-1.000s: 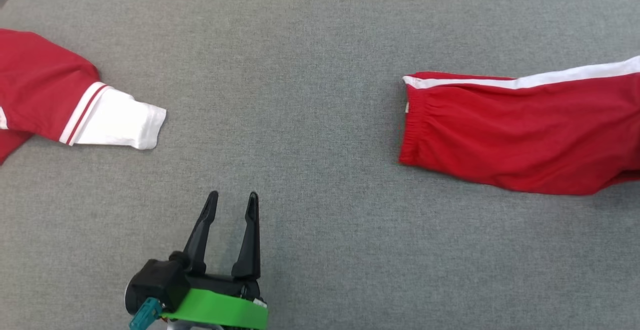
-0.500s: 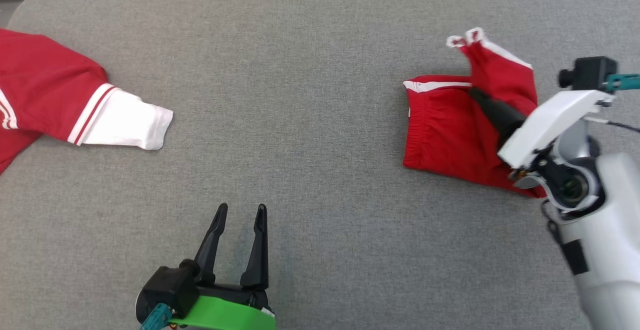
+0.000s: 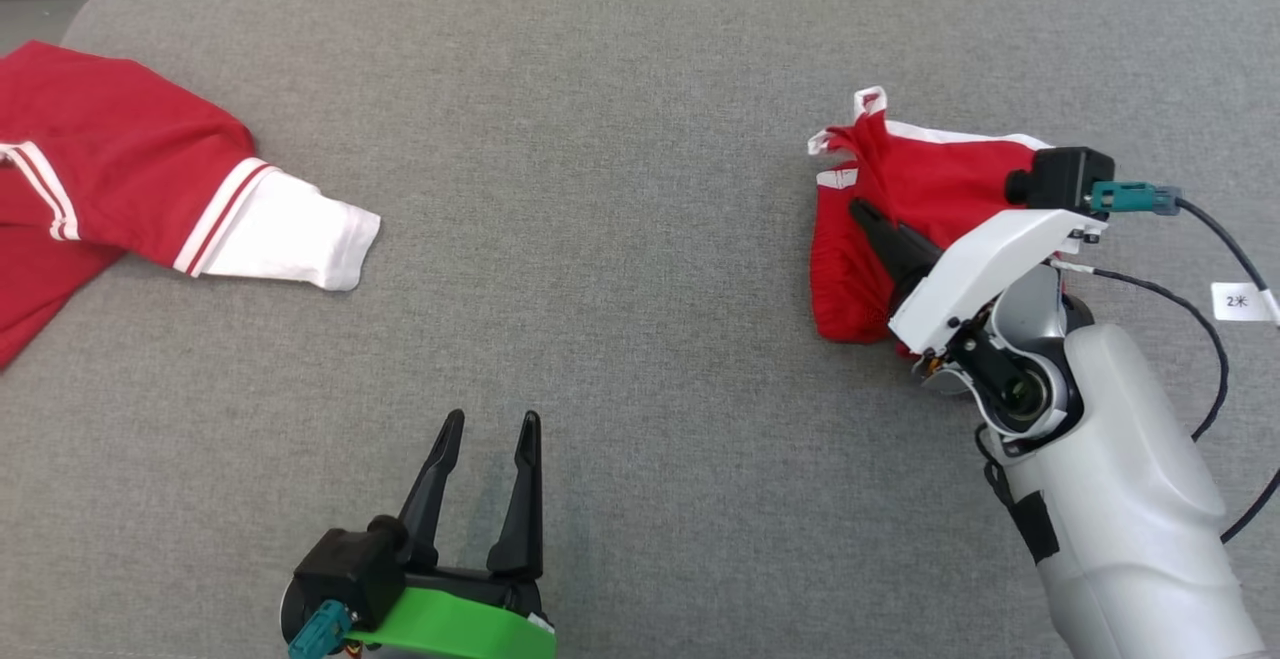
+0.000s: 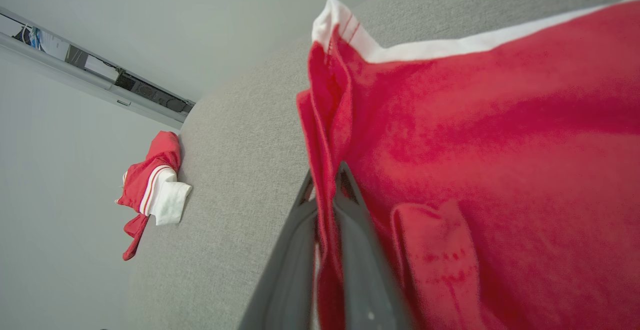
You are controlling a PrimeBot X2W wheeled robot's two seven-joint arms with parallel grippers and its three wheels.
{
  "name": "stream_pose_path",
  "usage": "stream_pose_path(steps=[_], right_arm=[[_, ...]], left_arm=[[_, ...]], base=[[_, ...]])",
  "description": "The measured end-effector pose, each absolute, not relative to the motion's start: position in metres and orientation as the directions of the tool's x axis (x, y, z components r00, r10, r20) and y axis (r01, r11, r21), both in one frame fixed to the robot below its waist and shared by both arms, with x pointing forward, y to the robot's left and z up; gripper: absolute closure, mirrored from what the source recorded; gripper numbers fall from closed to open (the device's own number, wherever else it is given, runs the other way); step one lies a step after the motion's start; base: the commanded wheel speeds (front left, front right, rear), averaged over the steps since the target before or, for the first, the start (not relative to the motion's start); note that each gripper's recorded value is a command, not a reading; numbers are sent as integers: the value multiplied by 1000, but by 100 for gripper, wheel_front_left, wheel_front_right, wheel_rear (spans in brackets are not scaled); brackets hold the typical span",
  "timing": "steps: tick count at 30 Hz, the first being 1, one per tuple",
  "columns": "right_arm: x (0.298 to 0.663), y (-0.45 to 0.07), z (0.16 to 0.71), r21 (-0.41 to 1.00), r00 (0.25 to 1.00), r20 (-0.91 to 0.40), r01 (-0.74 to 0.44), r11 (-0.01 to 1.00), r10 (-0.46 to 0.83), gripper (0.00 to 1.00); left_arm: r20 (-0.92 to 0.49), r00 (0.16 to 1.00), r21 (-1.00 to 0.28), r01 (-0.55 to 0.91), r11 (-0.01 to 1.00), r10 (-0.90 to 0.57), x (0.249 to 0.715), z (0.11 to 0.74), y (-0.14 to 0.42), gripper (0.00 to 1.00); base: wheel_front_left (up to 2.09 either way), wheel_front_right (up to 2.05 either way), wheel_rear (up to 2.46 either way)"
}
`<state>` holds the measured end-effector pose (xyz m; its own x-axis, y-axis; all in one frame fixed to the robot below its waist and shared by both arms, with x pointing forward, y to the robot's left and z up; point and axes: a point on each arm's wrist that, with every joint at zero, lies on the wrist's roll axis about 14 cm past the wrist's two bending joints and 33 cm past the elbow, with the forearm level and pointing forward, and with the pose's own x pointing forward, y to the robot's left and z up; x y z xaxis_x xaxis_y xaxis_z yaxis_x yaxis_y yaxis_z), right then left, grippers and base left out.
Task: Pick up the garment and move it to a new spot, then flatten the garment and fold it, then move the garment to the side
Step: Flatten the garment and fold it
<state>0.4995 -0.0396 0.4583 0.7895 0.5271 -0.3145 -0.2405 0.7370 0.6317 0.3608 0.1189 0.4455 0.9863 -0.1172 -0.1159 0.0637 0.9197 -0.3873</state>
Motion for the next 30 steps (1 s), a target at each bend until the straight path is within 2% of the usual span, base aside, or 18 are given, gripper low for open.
stream_pose_path(steps=[1,9,11,14,18,22,30], right_arm=[[498,-36,460,631,786,-308,-252,733,535,0],[471,-9,500,648,791,-149,-375,663,594,0],[463,-13,510,589,806,-107,-421,690,582,0],[456,-52,513,395,861,-65,-441,806,504,0],[437,-96,514,158,907,1,-416,896,421,0],[416,-150,508,1,950,33,-311,950,311,0],[378,-214,501,-41,992,28,-123,992,124,0]], left_arm=[[-113,987,-392,62,918,-115,361,446,119,0],[-98,989,-390,64,919,-110,354,452,121,0],[-88,990,-387,68,919,-110,353,455,122,0],[-81,991,-380,68,922,-106,347,457,124,0],[-57,993,-365,75,928,-102,340,464,128,0],[-31,995,-358,78,931,-95,330,472,133,0],[25,996,-339,84,937,-81,320,488,140,0]], base=[[0,0,0],[0,0,0],[0,0,0],[0,0,0],[0,0,0],[0,0,0],[0,0,0]])
